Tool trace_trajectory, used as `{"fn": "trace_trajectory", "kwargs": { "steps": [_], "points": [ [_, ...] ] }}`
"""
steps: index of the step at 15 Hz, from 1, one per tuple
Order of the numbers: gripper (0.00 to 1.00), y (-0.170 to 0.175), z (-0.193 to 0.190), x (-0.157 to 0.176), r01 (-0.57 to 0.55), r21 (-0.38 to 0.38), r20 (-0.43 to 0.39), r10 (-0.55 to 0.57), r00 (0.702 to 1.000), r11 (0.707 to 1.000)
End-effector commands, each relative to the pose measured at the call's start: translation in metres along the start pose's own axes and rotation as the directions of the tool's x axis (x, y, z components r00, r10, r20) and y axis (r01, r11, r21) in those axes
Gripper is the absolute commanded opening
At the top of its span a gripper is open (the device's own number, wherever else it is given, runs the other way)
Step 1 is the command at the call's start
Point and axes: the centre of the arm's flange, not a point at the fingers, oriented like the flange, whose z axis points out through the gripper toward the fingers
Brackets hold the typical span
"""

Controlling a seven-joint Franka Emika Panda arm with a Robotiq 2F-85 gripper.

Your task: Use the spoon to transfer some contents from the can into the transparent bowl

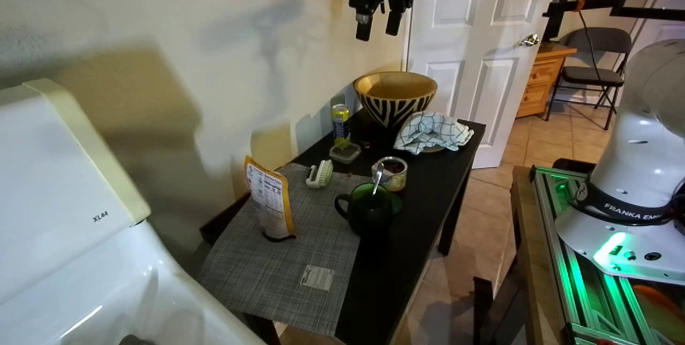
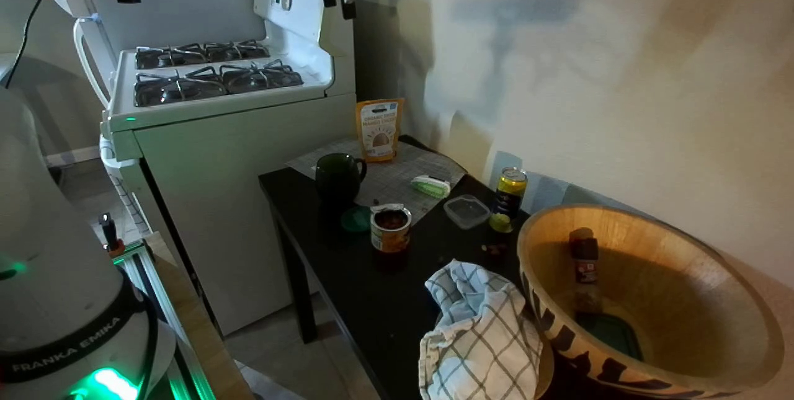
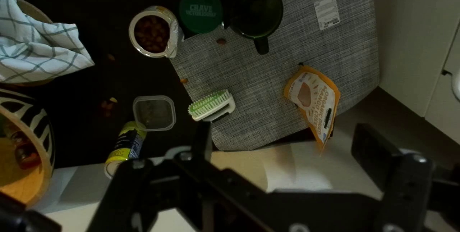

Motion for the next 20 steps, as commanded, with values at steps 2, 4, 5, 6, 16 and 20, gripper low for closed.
{"fn": "trace_trajectory", "kwargs": {
  "steps": [2, 4, 5, 6, 16, 20],
  "points": [
    [1.0, 0.0, 0.0, 0.0, 0.0, 0.0, 0.0, 0.0, 1.0, 1.0],
    [1.0, 0.0, 0.0, 0.0, 0.0, 0.0, 0.0, 0.0, 1.0, 1.0],
    [1.0, 0.002, 0.005, 0.003, -0.004, -0.006, 0.018, 0.004, 1.0, 1.0],
    [1.0, 0.004, 0.014, 0.009, -0.012, -0.027, 0.039, 0.013, 0.999, 1.0],
    [1.0, 0.063, 0.184, 0.02, -0.093, 0.153, 0.35, 0.034, 0.936, 0.984],
    [1.0, 0.065, 0.18, 0.027, -0.093, 0.15, 0.337, 0.037, 0.941, 0.984]
  ]
}}
